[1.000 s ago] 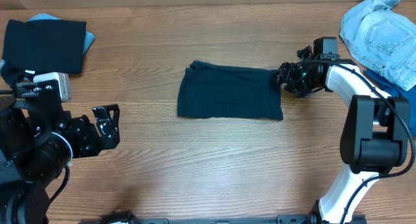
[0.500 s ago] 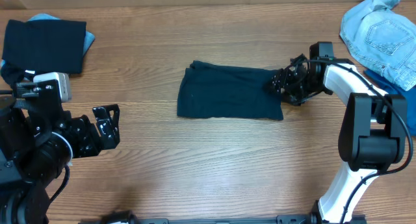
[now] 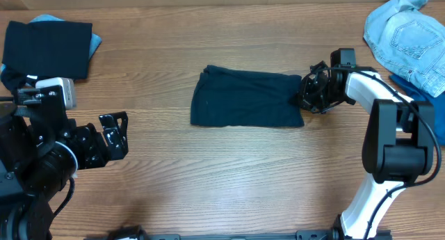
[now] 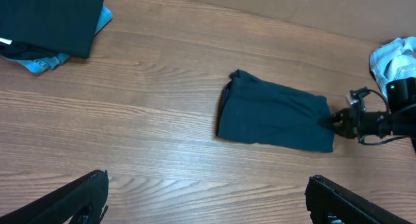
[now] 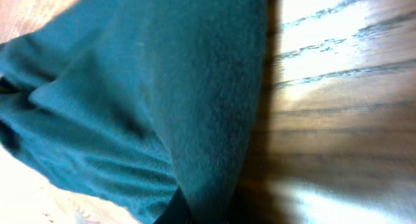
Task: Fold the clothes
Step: 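Lift the bundle's right end and fold it leftward with the right gripper, then press the folded end down onto the bundle's left half with the right gripper, then open the right gripper and lift it away to the upper right, then reach the left gripper to the bundle and grasp its left edge, then carry the bundle with the left gripper to the upper-left clothes stack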
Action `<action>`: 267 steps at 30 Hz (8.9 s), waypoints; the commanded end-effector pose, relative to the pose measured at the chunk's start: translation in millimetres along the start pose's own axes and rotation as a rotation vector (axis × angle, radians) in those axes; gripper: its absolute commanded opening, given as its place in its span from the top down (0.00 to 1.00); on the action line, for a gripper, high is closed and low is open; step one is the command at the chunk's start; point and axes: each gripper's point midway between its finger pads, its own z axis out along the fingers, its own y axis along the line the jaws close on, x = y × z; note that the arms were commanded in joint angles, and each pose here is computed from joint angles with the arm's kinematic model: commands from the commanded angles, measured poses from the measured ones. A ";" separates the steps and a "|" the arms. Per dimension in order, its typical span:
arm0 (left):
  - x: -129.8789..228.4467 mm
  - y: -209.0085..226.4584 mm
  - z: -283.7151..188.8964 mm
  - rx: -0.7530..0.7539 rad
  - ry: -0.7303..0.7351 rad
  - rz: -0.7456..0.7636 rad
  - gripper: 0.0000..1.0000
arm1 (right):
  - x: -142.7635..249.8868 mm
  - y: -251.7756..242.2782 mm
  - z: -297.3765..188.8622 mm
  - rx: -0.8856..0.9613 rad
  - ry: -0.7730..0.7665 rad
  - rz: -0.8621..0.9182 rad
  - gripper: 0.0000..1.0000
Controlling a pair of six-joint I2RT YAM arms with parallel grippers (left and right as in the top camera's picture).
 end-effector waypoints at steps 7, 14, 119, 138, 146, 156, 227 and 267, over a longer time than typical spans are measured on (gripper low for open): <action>-3.6 -1.6 -2.3 0.001 -0.012 -0.006 0.00 | -16.9 108.6 -81.3 -0.012 -0.188 -0.259 0.96; -3.7 -1.7 -2.3 0.001 -0.012 -0.006 0.00 | 3.3 154.2 -65.7 -0.031 -0.158 -0.392 0.96; -3.6 -1.7 -2.3 0.001 -0.012 -0.005 0.00 | 70.8 257.2 34.3 0.018 -0.189 -0.779 0.35; -3.6 -1.7 -2.3 0.001 -0.012 -0.005 0.00 | 63.1 214.7 125.6 -0.131 0.021 -0.619 0.91; -3.6 -1.7 -2.3 0.001 -0.012 -0.006 0.00 | 34.2 208.1 107.7 -0.120 -0.033 -0.593 0.66; -4.0 -1.8 -2.3 0.002 -0.013 -0.006 0.00 | 29.0 279.5 -25.3 -0.358 -0.163 -0.686 0.40; 105.9 1.6 321.0 0.421 0.767 -0.253 0.00 | -57.3 43.0 -223.1 -0.071 -0.420 -0.054 0.00; 236.6 -63.0 423.3 0.335 0.847 -0.591 0.17 | -43.5 61.7 -247.8 -0.076 -0.472 -0.096 0.00</action>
